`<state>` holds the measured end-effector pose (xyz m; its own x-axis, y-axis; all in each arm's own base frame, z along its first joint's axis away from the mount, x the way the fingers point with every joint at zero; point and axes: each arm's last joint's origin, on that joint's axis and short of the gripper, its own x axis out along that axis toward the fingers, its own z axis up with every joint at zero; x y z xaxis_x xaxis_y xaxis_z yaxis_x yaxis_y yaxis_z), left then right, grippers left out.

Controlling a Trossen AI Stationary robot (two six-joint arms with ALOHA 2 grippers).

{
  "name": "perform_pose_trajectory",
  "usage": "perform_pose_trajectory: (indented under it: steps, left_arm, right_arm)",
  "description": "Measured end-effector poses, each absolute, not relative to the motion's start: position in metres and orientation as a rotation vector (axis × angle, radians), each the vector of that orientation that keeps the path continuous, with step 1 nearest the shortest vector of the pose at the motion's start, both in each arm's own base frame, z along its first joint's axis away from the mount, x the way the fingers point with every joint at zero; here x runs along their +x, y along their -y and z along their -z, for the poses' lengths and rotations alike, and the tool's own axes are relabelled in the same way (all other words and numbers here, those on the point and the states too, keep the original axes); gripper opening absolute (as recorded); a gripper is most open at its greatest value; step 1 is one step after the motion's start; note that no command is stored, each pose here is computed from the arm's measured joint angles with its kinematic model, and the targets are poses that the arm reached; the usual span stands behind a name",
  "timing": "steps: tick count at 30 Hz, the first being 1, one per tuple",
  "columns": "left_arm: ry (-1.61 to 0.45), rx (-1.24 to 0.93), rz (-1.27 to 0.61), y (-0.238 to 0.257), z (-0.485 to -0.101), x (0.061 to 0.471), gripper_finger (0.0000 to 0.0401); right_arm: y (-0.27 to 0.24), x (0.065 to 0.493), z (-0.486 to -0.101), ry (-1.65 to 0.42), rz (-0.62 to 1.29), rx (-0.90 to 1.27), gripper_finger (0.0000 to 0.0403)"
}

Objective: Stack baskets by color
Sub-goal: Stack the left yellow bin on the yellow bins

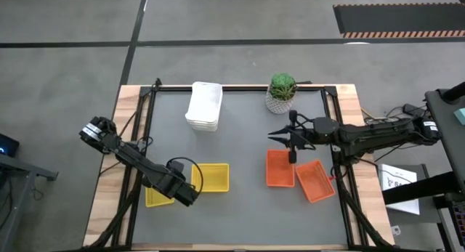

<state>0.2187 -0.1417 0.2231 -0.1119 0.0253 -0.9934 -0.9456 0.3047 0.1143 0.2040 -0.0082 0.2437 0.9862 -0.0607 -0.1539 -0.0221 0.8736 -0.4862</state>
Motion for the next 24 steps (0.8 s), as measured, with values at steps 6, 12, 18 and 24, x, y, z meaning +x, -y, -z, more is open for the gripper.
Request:
perform_pose_trajectory:
  steps: [6,12,18,24]
  left_arm:
    - [-1.382,-0.929,-1.093,0.142,-0.22,0.218,0.0221]
    - [-1.387,-0.881,-1.163,0.135,-0.197,0.207,0.0221]
    - [-1.375,-0.901,-1.173,0.131,-0.177,0.201,0.0211]
    - [-1.385,-0.88,-1.183,0.129,-0.171,0.197,0.0138]
  right_arm:
    - [0.014,0.204,-0.244,-0.173,0.045,-0.528,0.0043]
    - [0.016,0.203,-0.244,-0.174,0.057,-0.538,0.0043]
    - [0.016,0.203,-0.245,-0.17,0.057,-0.538,0.0043]
    - [0.016,0.203,-0.245,-0.169,0.058,-0.523,0.0043]
